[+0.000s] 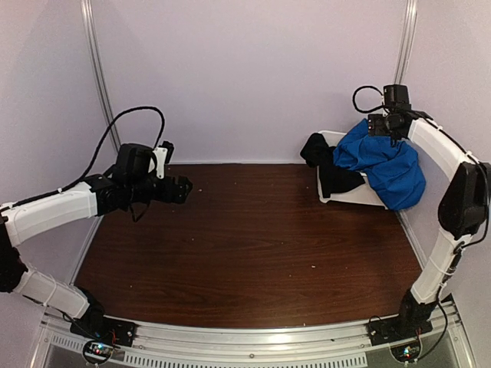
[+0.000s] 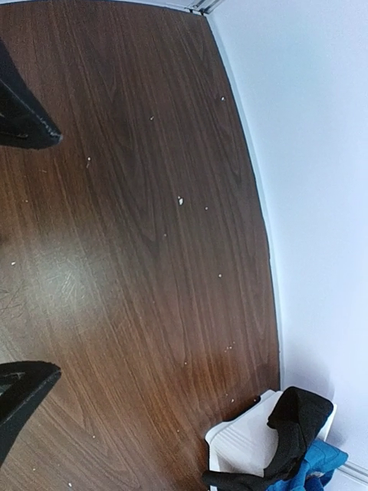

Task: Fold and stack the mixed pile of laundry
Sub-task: Pick up the crumpled skirt from the bin, then place the crumpled skirt at the center of the board.

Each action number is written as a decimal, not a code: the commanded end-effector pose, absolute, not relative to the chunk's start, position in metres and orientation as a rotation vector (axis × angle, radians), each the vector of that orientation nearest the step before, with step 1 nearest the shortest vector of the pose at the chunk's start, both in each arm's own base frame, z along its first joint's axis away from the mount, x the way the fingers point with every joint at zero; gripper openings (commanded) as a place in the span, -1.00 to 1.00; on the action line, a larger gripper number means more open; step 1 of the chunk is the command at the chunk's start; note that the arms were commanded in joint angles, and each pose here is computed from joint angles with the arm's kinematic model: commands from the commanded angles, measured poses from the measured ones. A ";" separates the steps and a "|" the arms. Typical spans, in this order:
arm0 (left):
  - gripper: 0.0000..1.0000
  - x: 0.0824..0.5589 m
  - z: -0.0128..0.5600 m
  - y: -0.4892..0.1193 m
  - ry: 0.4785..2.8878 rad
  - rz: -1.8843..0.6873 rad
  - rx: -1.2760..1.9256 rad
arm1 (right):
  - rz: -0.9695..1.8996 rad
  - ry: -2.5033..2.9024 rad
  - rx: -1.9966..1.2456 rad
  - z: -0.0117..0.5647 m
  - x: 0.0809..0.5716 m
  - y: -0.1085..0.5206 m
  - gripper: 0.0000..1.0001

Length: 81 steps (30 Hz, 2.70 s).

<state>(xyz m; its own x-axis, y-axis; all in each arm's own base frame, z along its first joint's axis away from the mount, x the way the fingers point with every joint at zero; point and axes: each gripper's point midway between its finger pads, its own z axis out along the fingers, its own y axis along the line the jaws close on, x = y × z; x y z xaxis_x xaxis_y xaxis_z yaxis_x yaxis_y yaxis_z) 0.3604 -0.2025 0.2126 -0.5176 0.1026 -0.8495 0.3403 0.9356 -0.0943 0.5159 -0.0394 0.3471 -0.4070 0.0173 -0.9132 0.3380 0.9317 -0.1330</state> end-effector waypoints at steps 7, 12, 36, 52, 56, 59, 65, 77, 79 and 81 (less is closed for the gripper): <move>0.95 0.362 0.241 -0.208 2.020 -0.368 0.290 | -0.728 2.289 0.236 0.225 0.545 -0.087 0.87; 0.95 0.361 0.239 -0.208 2.024 -0.371 0.279 | -0.611 2.281 0.235 0.234 0.555 -0.075 -0.53; 0.95 0.374 0.256 -0.191 1.983 -0.328 0.093 | 0.593 1.439 -0.386 0.583 0.435 0.184 -1.00; 0.96 0.359 0.302 -0.133 1.924 -0.287 -0.119 | 1.120 1.237 -0.592 0.615 0.381 0.290 -1.00; 0.95 0.351 0.308 -0.133 1.872 -0.324 -0.068 | 1.168 1.363 -0.512 0.552 0.417 0.261 -1.00; 0.95 0.352 0.296 -0.141 1.894 -0.342 -0.022 | 1.174 1.447 -0.470 0.503 0.430 0.254 -1.00; 0.95 0.362 0.279 -0.154 1.949 -0.365 0.004 | 1.250 1.431 -0.535 0.512 0.426 0.279 -1.00; 0.95 0.372 0.279 -0.094 1.982 -0.424 -0.237 | 1.578 1.214 -0.808 0.563 0.370 0.411 -1.00; 0.95 0.368 0.284 -0.084 1.965 -0.400 -0.244 | 1.650 1.143 -0.827 0.582 0.347 0.411 -1.00; 0.95 0.365 0.290 -0.078 1.949 -0.371 -0.253 | 1.656 1.096 -0.862 0.596 0.329 0.406 -1.00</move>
